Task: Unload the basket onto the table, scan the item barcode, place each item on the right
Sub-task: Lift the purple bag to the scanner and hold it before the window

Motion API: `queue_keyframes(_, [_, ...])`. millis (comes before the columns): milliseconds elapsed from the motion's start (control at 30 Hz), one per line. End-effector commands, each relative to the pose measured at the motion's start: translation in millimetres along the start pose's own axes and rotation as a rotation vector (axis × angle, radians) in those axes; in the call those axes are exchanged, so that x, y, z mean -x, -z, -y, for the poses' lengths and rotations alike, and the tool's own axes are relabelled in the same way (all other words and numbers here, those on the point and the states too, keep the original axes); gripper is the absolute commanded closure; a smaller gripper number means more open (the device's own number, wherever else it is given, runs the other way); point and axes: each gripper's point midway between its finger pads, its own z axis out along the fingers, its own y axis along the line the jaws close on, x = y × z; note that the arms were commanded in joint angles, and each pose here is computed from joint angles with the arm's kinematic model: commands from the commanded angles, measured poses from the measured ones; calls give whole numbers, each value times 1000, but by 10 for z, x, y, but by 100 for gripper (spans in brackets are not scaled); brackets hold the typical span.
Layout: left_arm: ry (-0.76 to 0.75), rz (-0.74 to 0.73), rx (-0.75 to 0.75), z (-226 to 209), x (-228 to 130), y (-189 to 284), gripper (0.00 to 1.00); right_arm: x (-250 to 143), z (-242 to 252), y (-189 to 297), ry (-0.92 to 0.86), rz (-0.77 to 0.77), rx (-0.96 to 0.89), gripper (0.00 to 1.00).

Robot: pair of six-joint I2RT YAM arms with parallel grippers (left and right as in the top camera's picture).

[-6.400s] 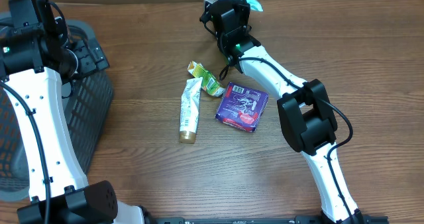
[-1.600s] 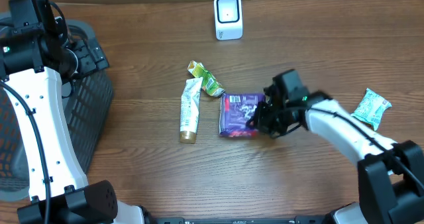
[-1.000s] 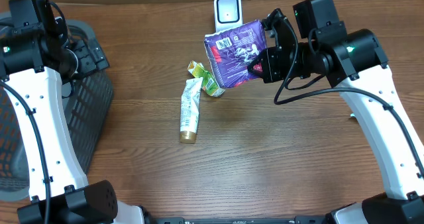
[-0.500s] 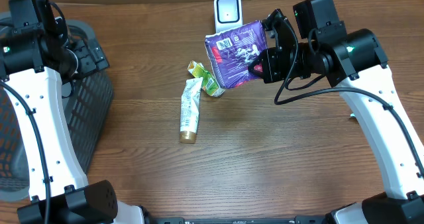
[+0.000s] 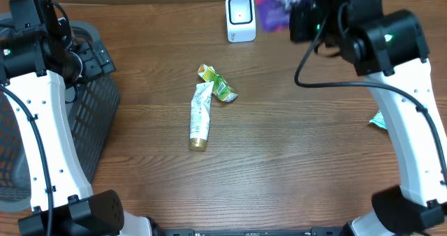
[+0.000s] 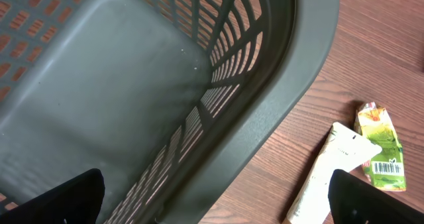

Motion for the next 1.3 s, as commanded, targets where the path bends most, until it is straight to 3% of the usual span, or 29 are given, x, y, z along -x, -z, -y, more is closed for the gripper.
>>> queue_keyframes(0, [14, 4, -4, -4, 19, 5, 0, 276, 260, -161, 79, 105, -284, 96])
queue_keyframes(133, [14, 4, -4, -4, 19, 5, 0, 476, 330, -392, 182, 205, -565, 96])
queue_keyframes(300, [14, 3, -4, -4, 18, 5, 0, 442, 268, -847, 372, 197, -838, 96])
queue_keyframes(500, [14, 4, -4, -4, 19, 5, 0, 348, 214, -1559, 533, 175, -991, 96])
queue_keyframes(633, [14, 4, -4, -4, 19, 5, 0, 218, 172, -1903, 694, 101, -1022, 96])
queue_keyframes(1133, [14, 4, -4, -4, 19, 5, 0, -289, 184, -2597, 806, 8, -1018, 96])
queue_keyframes(1267, [14, 4, -4, -4, 19, 5, 1, -269, 153, -2683, 825, 31, -1021, 96])
